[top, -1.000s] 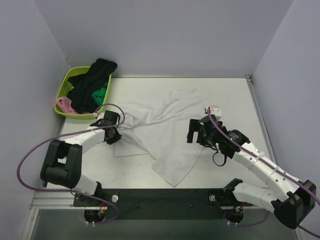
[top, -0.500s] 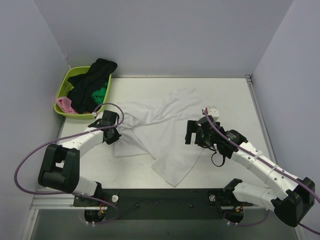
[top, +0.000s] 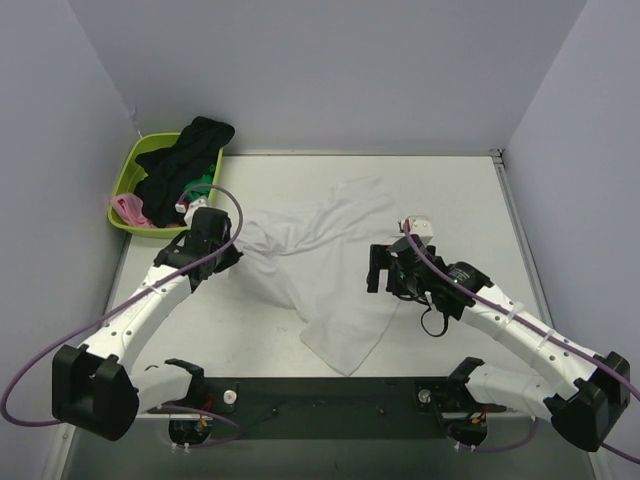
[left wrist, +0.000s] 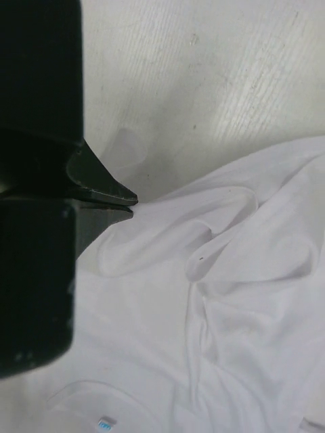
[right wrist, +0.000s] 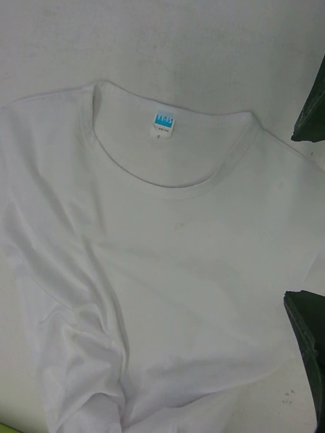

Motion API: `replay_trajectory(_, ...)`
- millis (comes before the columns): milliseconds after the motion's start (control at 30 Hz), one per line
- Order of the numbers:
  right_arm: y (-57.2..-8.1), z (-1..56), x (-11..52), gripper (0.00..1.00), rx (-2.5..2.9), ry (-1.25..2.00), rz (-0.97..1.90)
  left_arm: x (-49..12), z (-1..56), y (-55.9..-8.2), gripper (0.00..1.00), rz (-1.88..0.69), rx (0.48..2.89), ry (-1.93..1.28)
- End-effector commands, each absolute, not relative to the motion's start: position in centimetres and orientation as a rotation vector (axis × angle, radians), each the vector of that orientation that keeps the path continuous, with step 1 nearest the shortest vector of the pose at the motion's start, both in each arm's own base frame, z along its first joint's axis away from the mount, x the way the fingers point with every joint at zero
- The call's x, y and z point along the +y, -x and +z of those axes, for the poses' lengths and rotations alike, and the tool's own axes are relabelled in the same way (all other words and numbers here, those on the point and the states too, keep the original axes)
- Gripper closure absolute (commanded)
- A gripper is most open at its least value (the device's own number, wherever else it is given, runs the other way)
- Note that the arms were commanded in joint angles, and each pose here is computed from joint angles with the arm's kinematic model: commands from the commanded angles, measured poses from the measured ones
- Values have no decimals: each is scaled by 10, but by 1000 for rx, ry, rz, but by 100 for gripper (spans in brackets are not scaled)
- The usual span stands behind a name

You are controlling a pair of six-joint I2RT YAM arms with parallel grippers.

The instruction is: Fold and stack the t-shirts

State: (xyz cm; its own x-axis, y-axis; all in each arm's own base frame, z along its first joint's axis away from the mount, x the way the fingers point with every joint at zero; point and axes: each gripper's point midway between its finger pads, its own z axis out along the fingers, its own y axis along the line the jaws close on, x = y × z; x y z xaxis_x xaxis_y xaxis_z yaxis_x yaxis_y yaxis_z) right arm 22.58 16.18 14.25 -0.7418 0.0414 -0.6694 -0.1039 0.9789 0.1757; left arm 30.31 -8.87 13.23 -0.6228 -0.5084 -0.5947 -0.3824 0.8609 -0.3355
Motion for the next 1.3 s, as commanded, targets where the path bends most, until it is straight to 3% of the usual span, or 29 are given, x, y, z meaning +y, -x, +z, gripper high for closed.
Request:
replay_trajectory(0, -223, 144, 158, 9, 2387, 31, 222, -112, 173, -302, 100, -303, 2261, 559)
replay_trajectory(100, -219, 146, 158, 9, 2391, 42, 216, -130, 175, -298, 100, -304, 2255, 518)
replay_trajectory(333, -210, 143, 161, 9, 2410, 78, 184, -165, 122, -273, 100, -331, 2349, 467)
replay_trajectory(600, -204, 135, 166, 9, 2425, 97, 155, -139, 45, -229, 100, -233, 2440, 616)
replay_trajectory(1000, -200, 129, 175, 9, 2431, 139, 130, -77, 50, -240, 100, -189, 2347, 848)
replay_trajectory(1267, -200, 128, 176, 9, 2432, 143, 122, -88, 44, -244, 97, -243, 2377, 845)
